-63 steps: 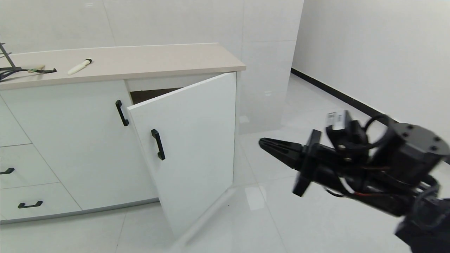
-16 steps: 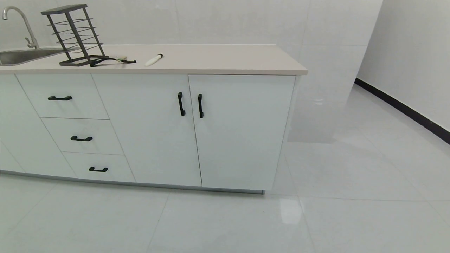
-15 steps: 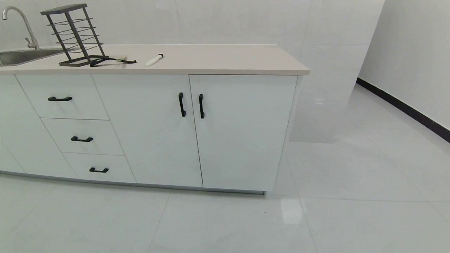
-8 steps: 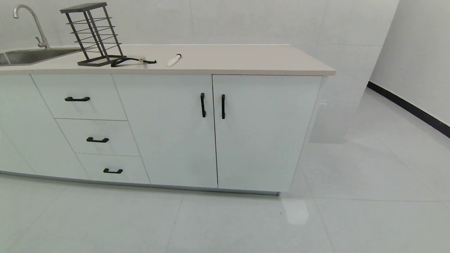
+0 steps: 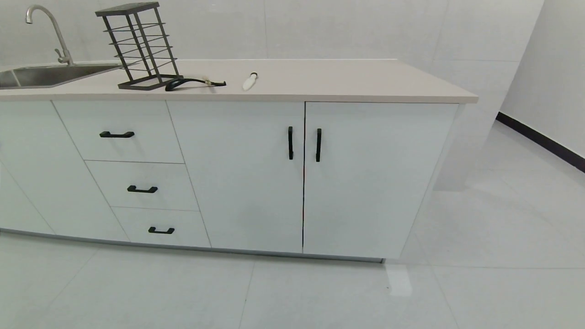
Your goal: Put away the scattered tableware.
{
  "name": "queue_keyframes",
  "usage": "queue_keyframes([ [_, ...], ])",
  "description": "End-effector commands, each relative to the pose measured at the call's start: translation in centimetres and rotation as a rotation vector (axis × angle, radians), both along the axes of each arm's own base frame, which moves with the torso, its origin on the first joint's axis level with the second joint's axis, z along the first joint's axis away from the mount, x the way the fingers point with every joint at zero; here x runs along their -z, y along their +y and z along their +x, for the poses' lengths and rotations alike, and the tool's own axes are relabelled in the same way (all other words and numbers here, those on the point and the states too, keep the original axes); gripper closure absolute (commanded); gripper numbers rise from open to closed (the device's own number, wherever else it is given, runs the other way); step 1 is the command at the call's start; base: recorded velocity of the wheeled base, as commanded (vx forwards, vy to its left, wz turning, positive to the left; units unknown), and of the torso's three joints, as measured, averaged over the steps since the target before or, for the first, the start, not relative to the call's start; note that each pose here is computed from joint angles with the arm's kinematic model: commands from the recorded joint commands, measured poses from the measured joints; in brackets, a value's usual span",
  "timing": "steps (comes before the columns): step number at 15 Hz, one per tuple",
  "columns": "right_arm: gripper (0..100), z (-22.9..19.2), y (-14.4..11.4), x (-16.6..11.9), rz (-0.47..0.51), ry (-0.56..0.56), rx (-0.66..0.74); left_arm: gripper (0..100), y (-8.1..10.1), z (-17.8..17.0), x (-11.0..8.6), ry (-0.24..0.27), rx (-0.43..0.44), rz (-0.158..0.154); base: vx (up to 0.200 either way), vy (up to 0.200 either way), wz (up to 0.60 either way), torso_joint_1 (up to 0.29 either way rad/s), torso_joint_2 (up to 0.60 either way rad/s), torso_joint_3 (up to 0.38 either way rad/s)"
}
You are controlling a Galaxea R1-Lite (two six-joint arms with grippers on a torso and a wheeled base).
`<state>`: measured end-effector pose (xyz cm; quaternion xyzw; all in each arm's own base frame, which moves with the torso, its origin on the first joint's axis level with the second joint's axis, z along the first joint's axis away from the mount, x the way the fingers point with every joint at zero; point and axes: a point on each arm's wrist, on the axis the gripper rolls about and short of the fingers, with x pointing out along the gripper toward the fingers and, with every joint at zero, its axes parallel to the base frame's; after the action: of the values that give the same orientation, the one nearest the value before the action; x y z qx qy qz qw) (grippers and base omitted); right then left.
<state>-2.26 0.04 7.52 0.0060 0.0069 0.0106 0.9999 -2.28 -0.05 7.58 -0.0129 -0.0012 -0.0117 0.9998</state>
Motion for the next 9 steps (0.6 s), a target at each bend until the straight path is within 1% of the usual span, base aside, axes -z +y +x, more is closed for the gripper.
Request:
queue_keyframes([
  [1, 100, 0.02, 0.00, -0.02, 0.000, 0.002, 0.000, 0, 0.00, 0.00, 0.00, 0.000, 0.000, 0.000, 0.200, 0.000, 0.00, -0.002, 0.00, 0.002],
  [3, 100, 0.02, 0.00, -0.02, 0.000, 0.002, 0.000, 0, 0.00, 0.00, 0.00, 0.000, 0.000, 0.003, 0.200, 0.000, 0.00, 0.000, 0.00, 0.002],
  [9, 100, 0.02, 0.01, -0.02, 0.000, 0.002, 0.001, 0, 0.00, 0.00, 0.00, 0.000, 0.001, 0.007, 0.000, 0.200, 0.00, 0.004, 0.00, 0.002],
])
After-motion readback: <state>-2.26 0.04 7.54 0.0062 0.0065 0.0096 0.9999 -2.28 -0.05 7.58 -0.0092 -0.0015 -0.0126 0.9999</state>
